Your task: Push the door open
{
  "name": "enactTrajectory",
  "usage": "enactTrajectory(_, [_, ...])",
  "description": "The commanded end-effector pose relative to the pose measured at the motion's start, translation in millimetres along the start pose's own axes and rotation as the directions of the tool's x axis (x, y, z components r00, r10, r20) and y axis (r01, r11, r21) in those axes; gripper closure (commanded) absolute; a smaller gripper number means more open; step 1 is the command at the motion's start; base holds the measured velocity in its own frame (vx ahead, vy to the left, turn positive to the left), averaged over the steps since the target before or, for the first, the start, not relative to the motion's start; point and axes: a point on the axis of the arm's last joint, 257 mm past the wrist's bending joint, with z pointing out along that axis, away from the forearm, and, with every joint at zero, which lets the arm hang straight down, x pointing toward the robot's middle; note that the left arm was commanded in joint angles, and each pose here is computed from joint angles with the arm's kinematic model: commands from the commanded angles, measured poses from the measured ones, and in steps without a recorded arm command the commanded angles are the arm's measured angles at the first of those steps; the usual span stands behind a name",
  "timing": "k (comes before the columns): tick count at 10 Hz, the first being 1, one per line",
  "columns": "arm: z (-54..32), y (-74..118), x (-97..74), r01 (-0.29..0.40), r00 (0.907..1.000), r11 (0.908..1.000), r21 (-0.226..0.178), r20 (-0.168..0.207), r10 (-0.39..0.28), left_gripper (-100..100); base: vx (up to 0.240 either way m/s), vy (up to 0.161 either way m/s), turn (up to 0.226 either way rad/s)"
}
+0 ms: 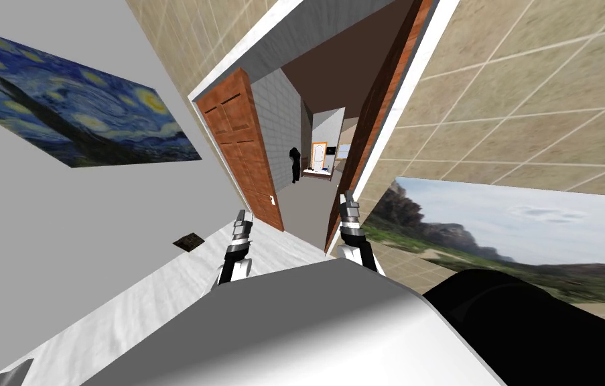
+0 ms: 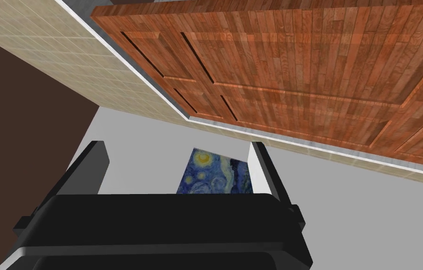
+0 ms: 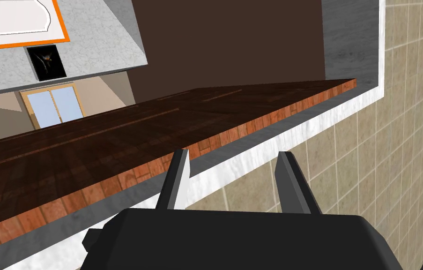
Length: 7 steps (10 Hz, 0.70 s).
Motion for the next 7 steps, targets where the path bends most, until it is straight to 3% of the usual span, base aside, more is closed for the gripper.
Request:
enactTrajectory(1, [-1.7,10.2,-0.1,-0.001,1.0,0.9998,-0.017,0.001,0.001,-100,0.051,0.088,-0.153])
enactTrajectory(4, [-4.6,29.1,0.0,-0.002,1.0,0.9987,-0.05,0.002,0.002,-100,0.064,0.104,-0.136])
enactTrajectory(5, [-6.8,41.5,0.2,-0.002,1.0,0.9974,-0.073,0.003,0.002,-100,0.067,0.159,-0.277])
enactTrajectory(7, [-9.2,53.7,0.5,-0.002,1.0,0.9955,-0.095,0.004,0.002,-100,0.063,0.153,-0.132])
